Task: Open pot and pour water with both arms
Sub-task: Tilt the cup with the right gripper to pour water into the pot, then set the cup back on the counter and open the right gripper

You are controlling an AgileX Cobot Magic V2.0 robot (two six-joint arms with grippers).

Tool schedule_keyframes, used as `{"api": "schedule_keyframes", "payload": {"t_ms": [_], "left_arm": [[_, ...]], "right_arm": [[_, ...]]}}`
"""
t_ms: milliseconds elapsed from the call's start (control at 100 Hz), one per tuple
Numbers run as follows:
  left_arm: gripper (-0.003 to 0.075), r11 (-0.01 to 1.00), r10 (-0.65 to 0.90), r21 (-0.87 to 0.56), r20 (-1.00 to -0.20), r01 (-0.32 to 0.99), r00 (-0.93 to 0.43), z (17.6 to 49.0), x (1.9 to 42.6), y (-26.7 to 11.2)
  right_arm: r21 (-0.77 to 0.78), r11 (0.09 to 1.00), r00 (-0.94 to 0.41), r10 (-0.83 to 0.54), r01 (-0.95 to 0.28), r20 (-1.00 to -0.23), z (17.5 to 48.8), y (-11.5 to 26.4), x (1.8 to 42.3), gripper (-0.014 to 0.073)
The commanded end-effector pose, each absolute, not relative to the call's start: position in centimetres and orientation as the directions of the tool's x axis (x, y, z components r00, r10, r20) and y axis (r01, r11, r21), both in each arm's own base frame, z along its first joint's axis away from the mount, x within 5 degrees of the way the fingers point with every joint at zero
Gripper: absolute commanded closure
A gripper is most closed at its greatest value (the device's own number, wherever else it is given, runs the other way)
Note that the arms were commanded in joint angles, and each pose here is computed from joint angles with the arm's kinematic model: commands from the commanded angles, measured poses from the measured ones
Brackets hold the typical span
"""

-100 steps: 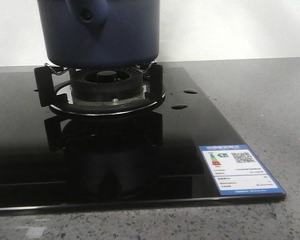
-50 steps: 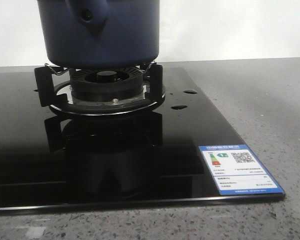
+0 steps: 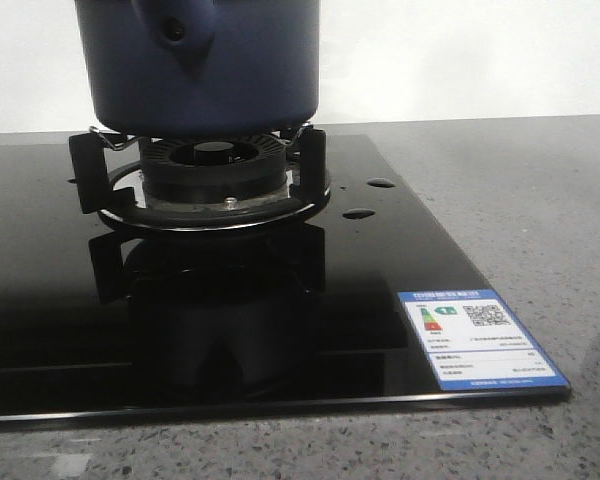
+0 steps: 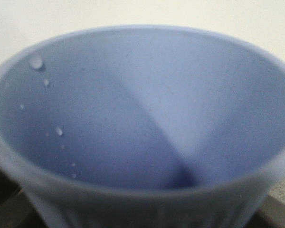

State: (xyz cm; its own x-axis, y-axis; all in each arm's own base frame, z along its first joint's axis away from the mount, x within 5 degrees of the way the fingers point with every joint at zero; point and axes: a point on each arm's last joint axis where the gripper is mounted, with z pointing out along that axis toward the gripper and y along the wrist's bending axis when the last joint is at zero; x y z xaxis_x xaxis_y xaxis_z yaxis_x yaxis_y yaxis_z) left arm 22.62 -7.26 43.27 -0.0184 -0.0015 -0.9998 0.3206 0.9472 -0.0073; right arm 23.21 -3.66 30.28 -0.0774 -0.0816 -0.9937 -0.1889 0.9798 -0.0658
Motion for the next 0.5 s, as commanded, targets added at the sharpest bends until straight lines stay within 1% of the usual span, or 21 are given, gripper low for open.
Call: {"api": "schedule_keyframes", "payload": {"t_ms": [0, 120, 250, 490], "left_arm": [[0.0369, 0.955, -0.065, -0.018, -0.987, 0.296, 0.149, 46.2, 21.7, -6.7], [0.0369, 0.955, -0.064, -0.018, -0.987, 0.297, 0.147, 46.1, 21.7, -6.7], [0.0369, 0.955, -0.063, -0.018, -0.987, 0.297, 0.145, 46.1, 21.7, -6.7], [0.0369, 0.954, -0.062, -0.017, -0.988, 0.298, 0.140, 46.1, 21.7, -6.7]], "right_arm": [[-0.073, 0.975, -0.005, -0.076, -0.209, -0.997, 30.1, -3.7, 23.2, 0.0351], [-0.027, 0.975, -0.079, -0.046, -0.221, -0.996, 27.4, -3.9, 23.8, 0.0351], [-0.016, 0.969, -0.094, -0.040, -0.247, -0.995, 25.7, -4.0, 24.8, 0.0351], [-0.007, 0.970, -0.099, -0.032, -0.244, -0.995, 23.3, -4.7, 26.4, 0.0351]]}}
